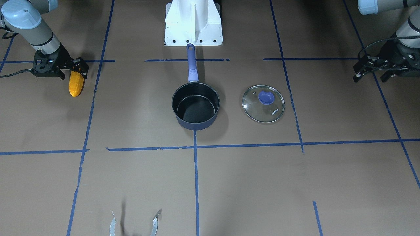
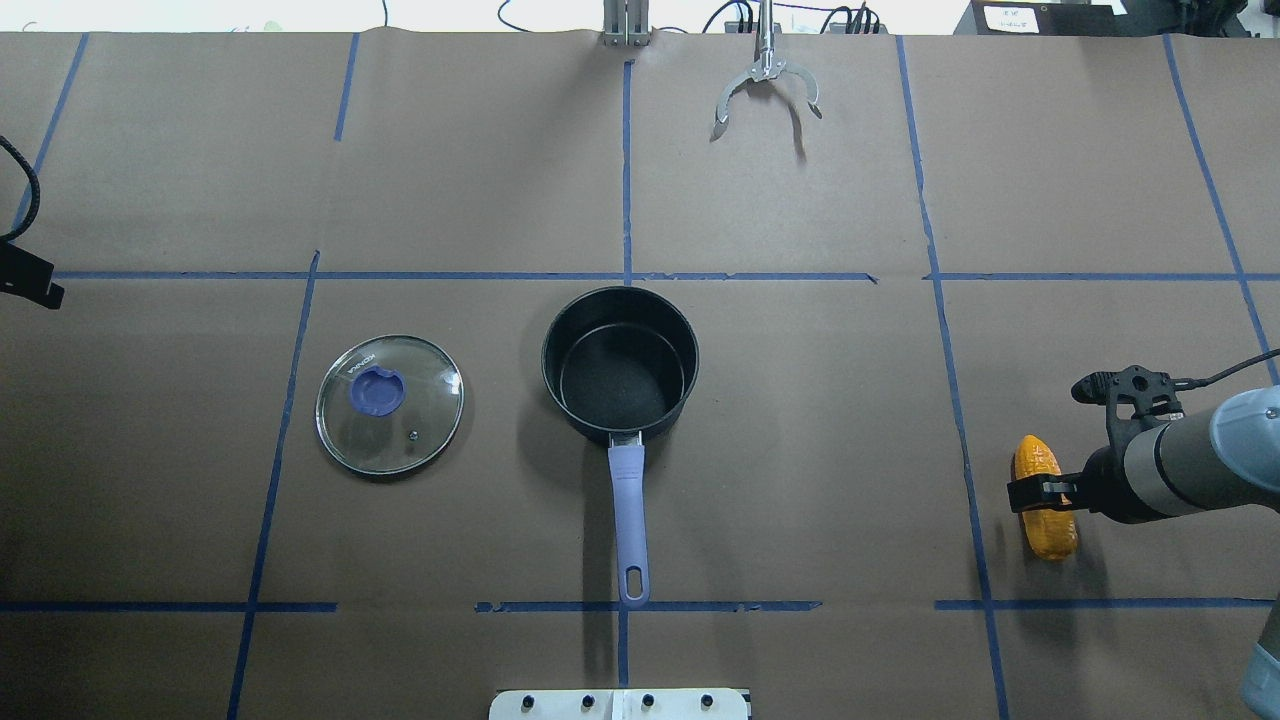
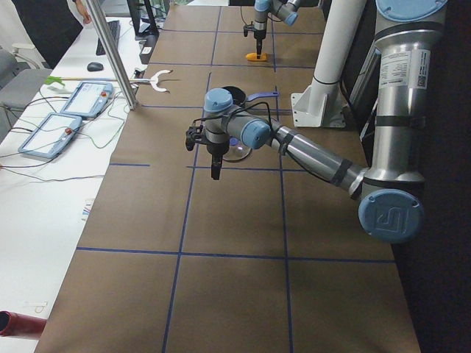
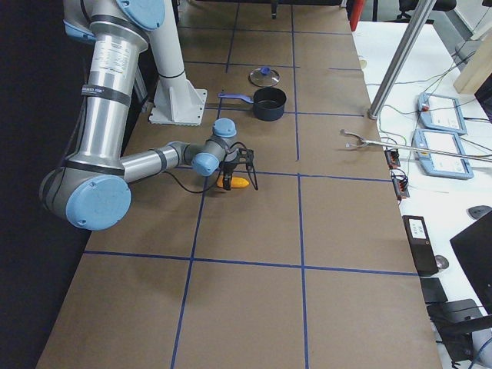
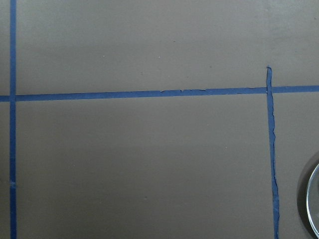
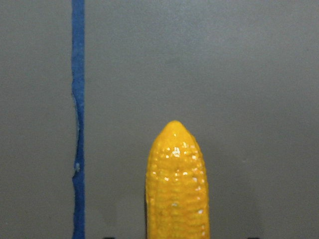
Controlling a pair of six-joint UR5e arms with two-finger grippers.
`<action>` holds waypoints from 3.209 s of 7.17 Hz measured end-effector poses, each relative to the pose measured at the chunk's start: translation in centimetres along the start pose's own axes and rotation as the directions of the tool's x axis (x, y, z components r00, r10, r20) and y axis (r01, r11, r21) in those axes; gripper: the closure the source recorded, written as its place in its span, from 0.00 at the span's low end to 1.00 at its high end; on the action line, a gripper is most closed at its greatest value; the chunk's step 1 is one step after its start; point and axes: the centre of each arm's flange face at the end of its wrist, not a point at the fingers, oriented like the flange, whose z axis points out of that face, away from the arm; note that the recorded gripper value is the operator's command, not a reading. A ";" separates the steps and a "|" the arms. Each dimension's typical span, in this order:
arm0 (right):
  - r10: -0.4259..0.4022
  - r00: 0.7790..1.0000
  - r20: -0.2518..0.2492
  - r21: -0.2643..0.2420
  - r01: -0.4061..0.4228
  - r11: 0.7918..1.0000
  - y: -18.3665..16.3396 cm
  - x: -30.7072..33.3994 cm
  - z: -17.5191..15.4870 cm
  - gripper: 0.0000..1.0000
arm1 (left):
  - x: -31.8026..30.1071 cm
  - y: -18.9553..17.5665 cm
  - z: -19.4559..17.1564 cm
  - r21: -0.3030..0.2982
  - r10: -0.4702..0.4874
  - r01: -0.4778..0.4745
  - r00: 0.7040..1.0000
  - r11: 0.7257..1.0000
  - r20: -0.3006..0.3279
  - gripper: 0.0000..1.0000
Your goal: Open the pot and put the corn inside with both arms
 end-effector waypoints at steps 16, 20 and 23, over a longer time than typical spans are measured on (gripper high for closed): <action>0.156 0.965 0.211 0.014 -0.163 0.987 -8.1 -43.0 -9.7 1.00 | -9.5 3.4 -3.9 0.021 0.086 -0.085 0.996 0.996 -0.003 0.00; 0.173 0.965 0.196 0.042 -0.185 0.982 -9.9 -42.8 -8.1 1.00 | -9.5 3.7 -4.3 0.028 0.083 -0.083 0.997 0.996 -0.004 0.00; 0.187 0.967 0.173 0.049 -0.198 0.979 -11.4 -43.5 -7.2 0.21 | -9.7 4.5 -4.5 0.025 0.075 -0.075 0.997 0.997 -0.008 0.00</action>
